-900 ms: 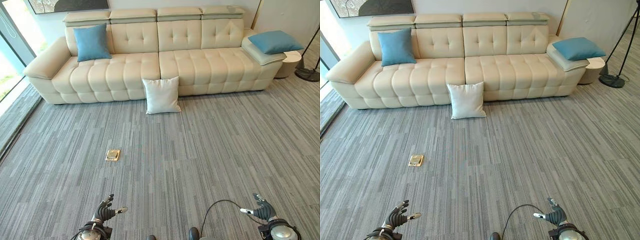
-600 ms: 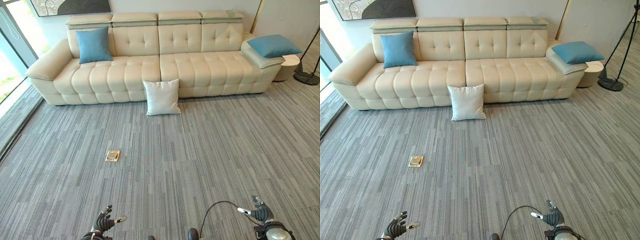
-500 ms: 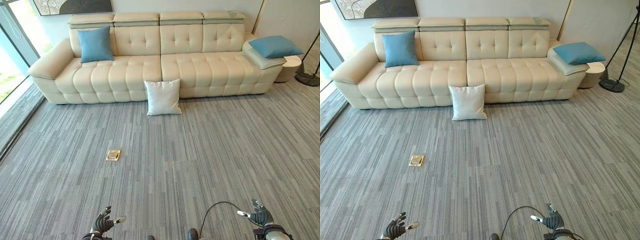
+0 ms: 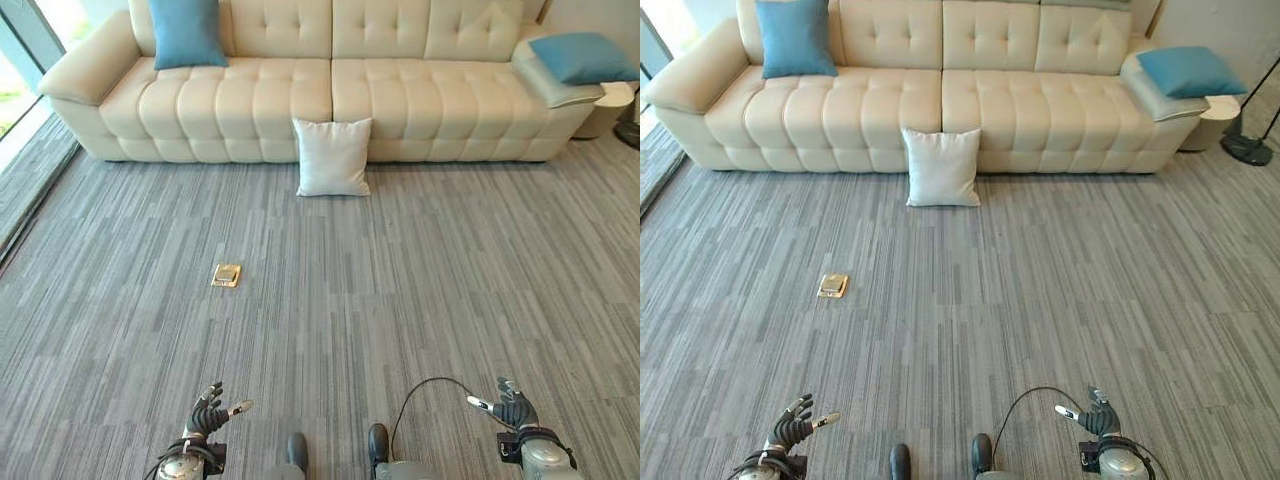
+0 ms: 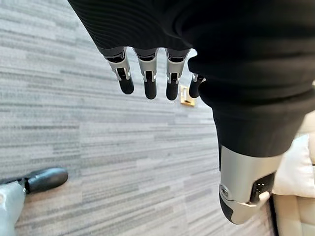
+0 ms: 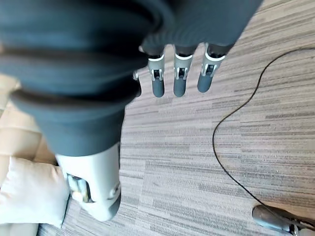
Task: Pick up all the scattered cushions and arrange them neatly on the sofa.
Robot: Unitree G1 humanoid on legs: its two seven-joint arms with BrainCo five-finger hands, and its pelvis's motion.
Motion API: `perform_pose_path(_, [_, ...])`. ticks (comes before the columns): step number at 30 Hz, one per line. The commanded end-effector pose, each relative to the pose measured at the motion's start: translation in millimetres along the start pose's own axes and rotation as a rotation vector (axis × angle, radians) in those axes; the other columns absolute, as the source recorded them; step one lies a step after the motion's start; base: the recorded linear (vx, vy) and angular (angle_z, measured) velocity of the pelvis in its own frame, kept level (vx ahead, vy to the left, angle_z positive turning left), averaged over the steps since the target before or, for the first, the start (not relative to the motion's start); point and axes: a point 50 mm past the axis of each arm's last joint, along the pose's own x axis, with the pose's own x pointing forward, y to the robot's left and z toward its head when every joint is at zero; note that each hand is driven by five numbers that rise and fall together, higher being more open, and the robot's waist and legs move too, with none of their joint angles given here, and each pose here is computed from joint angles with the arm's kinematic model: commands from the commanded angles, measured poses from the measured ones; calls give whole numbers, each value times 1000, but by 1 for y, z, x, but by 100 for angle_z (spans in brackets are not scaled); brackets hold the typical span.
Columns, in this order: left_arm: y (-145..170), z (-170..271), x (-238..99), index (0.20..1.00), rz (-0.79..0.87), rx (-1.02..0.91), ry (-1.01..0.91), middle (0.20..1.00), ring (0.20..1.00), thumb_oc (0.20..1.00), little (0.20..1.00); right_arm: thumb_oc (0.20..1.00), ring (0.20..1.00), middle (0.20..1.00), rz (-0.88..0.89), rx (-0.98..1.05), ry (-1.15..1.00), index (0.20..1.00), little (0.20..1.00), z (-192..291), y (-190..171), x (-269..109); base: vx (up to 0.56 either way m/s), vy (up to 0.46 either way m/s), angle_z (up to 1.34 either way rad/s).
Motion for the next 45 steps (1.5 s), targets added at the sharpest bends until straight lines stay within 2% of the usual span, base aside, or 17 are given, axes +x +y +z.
perform_pose_path(1, [18,36,8,1000,45,17,-141,1000,1000,1000,1000,1000,1000,1000,-9,15,-117,1000,1000,32,1,7,89,121,-1])
perform_pose_path(8, [11,39,10,1000,36,38,-151,1000,1000,1000,1000,1000,1000,1000,14,-19,-189,1000,1000,49,2,8,352,36,5])
perform_pose_path(16, [-10,35,7,1000,-49,55,-148,1000,1000,1000,1000,1000,1000,1000,-7,4,-140,1000,1000,25,-12,-4,484,-190,55])
perform_pose_path(28, [-20,44,11,1000,-107,71,-166,1000,1000,1000,1000,1000,1000,1000,-43,0,-154,1000,1000,34,-25,1,371,-171,5])
perform_pose_path(37, [-13,29,6,1000,-85,106,-115,1000,1000,1000,1000,1000,1000,1000,-30,-53,-112,1000,1000,22,-17,-1,692,119,-38])
perform_pose_path(45, [-2,58,16,1000,-40,158,-193,1000,1000,1000,1000,1000,1000,1000,53,-58,-156,1000,1000,36,13,2,474,200,-34])
